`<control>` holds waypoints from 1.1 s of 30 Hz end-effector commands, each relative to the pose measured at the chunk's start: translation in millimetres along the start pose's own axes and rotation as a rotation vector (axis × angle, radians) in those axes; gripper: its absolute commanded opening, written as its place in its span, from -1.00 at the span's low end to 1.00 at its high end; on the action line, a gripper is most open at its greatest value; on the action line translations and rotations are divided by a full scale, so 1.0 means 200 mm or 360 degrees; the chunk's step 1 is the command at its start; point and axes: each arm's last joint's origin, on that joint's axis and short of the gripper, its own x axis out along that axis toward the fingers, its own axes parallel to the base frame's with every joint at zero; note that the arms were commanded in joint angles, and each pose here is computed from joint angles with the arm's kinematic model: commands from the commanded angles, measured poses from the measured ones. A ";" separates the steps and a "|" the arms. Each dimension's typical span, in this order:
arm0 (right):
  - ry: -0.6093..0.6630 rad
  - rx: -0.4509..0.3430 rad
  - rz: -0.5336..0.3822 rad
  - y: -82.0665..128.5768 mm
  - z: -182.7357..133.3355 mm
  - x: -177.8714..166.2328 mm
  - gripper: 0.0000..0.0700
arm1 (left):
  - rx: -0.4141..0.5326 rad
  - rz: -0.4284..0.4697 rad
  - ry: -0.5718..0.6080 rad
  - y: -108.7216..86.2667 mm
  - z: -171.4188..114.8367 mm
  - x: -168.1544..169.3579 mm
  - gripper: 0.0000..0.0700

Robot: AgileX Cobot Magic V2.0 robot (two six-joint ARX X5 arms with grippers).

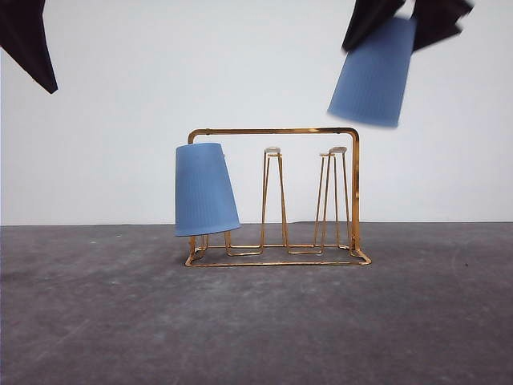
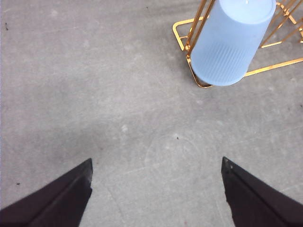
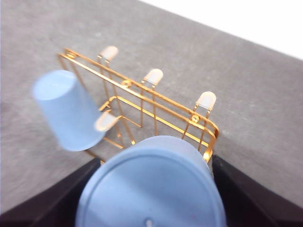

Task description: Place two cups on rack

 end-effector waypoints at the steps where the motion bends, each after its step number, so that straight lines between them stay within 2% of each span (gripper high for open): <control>1: 0.0009 -0.0010 0.0009 -0.02 0.00 0.09 0.14 | -0.0014 -0.0006 -0.0016 0.00 0.01 0.00 0.46; 11: 0.0217 0.0051 0.0030 -0.12 -0.17 0.49 0.18 | -0.0020 -0.0006 -0.0015 0.00 0.01 0.00 0.46; 15: 0.0253 0.0063 0.0037 -0.13 -0.21 0.54 0.76 | -0.0026 -0.0006 -0.0015 0.00 0.01 0.00 0.46; 16: 0.0255 0.0064 0.0037 -0.13 -0.21 0.54 0.84 | -0.0026 -0.0006 -0.0015 0.00 0.01 0.00 0.46; 19: 0.0257 0.0079 0.0052 -0.12 -0.20 0.54 0.87 | -0.0026 -0.0005 -0.0015 0.00 0.01 0.00 0.46; 24: 0.0227 0.0155 0.0106 -0.12 -0.14 0.40 0.87 | -0.0029 0.0033 -0.0020 0.01 0.01 0.00 0.46; 30: 0.0197 0.0182 0.0026 -0.10 -0.07 0.06 0.87 | -0.0077 0.0148 -0.0067 0.08 0.03 -0.01 0.46; 33: 0.0151 0.0197 -0.0064 -0.09 -0.10 -0.11 0.86 | -0.0115 0.0193 -0.0074 0.12 0.03 -0.01 0.46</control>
